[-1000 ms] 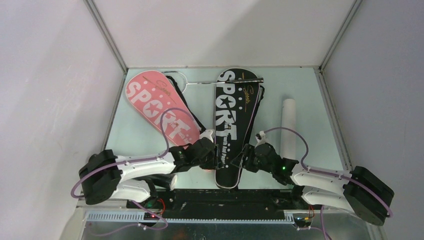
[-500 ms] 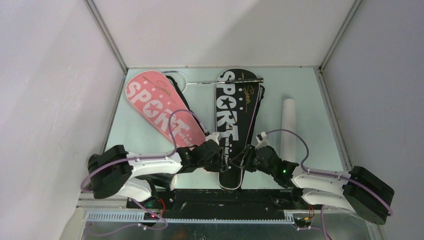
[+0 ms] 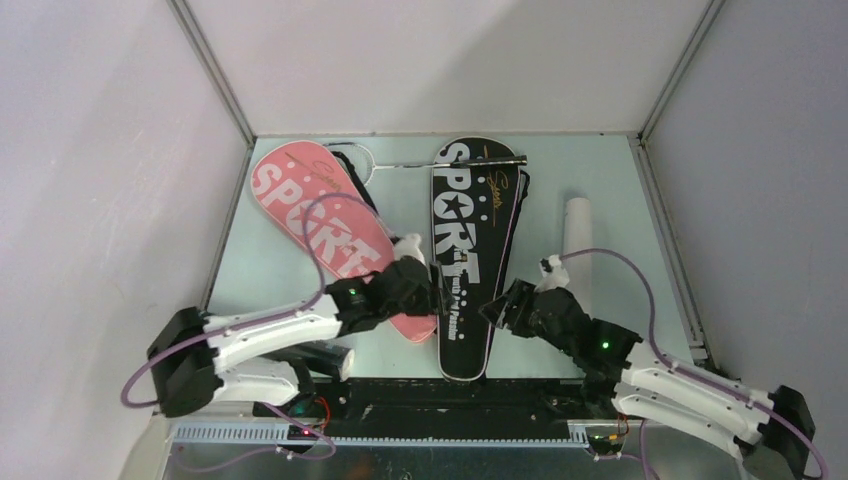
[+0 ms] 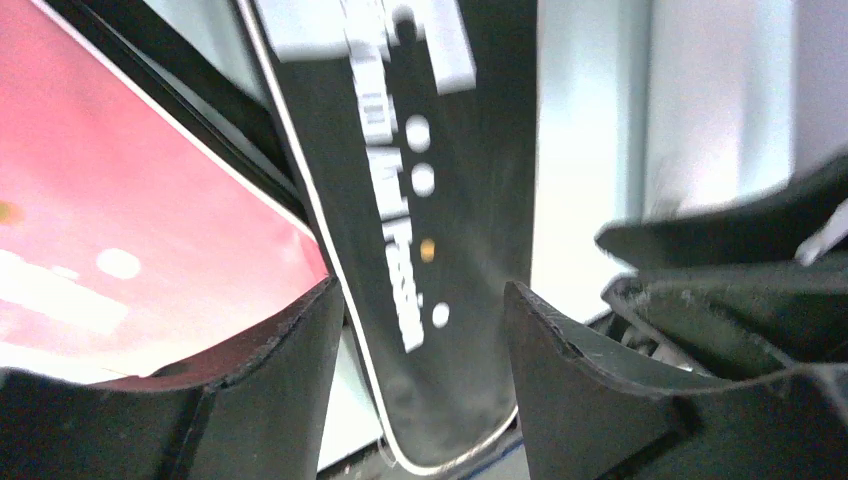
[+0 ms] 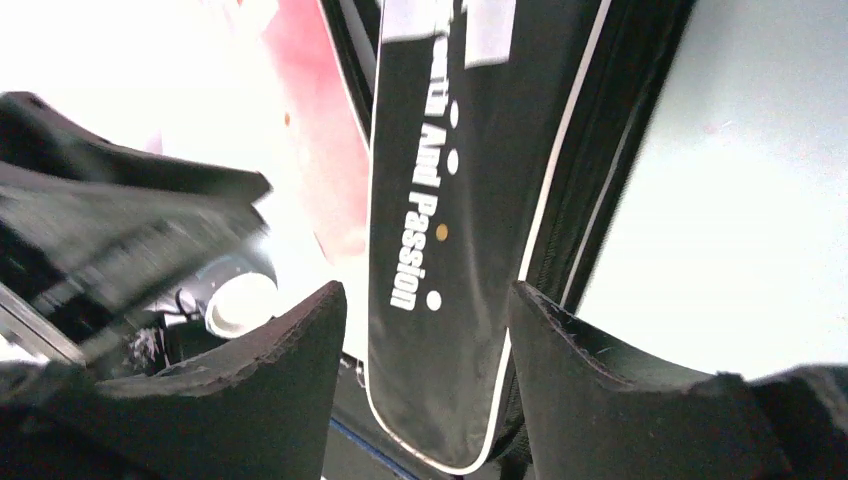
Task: Pack up the badminton gear
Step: Adjust the racket bag at the center of the board, then pick up the racket from the center of the board.
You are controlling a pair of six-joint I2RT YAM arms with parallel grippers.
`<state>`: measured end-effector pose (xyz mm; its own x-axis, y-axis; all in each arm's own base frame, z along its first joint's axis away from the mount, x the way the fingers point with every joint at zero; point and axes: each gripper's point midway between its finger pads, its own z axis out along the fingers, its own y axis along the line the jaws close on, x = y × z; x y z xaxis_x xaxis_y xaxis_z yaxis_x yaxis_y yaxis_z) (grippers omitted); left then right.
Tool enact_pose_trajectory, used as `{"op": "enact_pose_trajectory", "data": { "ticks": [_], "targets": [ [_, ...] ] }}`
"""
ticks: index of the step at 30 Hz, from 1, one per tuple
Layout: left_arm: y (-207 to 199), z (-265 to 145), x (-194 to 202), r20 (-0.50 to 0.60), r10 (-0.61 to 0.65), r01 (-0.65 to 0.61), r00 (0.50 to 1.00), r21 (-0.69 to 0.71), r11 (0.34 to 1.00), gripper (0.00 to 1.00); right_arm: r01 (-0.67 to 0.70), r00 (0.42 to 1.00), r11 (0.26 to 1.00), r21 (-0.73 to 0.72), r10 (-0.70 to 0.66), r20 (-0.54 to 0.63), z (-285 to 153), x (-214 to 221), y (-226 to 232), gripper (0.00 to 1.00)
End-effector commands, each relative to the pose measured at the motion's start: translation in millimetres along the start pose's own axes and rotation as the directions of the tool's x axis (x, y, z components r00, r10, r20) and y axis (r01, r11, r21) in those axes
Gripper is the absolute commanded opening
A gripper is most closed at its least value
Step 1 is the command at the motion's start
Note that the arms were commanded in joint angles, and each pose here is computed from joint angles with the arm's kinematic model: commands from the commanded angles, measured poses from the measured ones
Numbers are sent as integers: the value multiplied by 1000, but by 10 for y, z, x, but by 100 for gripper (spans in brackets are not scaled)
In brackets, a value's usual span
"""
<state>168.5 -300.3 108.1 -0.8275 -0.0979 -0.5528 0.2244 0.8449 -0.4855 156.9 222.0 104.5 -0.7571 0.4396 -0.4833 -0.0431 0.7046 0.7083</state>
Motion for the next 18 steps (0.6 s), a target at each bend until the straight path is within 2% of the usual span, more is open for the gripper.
{"op": "enact_pose_trajectory", "data": {
  "ticks": [1, 4, 5, 6, 7, 8, 9, 10, 11, 12, 13, 14, 15, 18],
  "targets": [
    [322, -280, -906, 293, -92, 126, 952, -98, 987, 67, 96, 986, 985, 144, -113, 120, -197, -380, -246, 61],
    [456, -349, -1400, 405, -193, 238, 893, -62, 969, 67, 146, 974, 980, 135, -167, 156, -281, -538, -156, 60],
    [525, -383, -1650, 456, -230, 282, 860, -48, 958, 67, 150, 970, 980, 128, -171, 172, -313, -605, -84, 60],
    [557, -352, -1735, 463, -251, 304, 850, -43, 952, 67, 166, 967, 978, 129, -187, 172, -327, -627, -62, 60],
    [592, -410, -1984, 510, -282, 335, 813, -14, 942, 67, 174, 965, 978, 118, -193, 176, -345, -663, 7, 60],
    [604, -355, -2063, 511, -308, 357, 802, 2, 934, 67, 189, 963, 976, 106, -205, 177, -350, -677, 54, 60],
    [625, -388, -2277, 550, -340, 382, 763, 41, 923, 67, 198, 963, 976, 86, -210, 168, -354, -677, 125, 60],
    [649, -300, -2336, 545, -380, 418, 747, 60, 907, 67, 208, 962, 975, 74, -217, 167, -354, -681, 168, 59],
    [664, -330, -2548, 580, -414, 437, 702, 109, 893, 67, 212, 963, 975, 62, -219, 160, -356, -679, 216, 59],
    [706, -210, -2599, 573, -454, 473, 682, 127, 872, 66, 220, 961, 974, 50, -225, 160, -360, -681, 259, 59],
    [710, -233, -2800, 602, -481, 482, 637, 176, 858, 65, 226, 961, 973, 44, -230, 153, -354, -666, 276, 59],
    [789, -74, -2834, 598, -506, 515, 621, 176, 839, 64, 233, 960, 972, 34, -235, 151, -353, -660, 300, 59],
    [772, -100, -3041, 621, -525, 512, 581, 222, 830, 63, 235, 960, 972, 31, -237, 150, -353, -658, 307, 59],
    [934, 309, -3242, 608, -572, 563, 551, 235, 792, 62, 245, 958, 969, 7, -243, 153, -363, -663, 362, 59]
  ]
}}
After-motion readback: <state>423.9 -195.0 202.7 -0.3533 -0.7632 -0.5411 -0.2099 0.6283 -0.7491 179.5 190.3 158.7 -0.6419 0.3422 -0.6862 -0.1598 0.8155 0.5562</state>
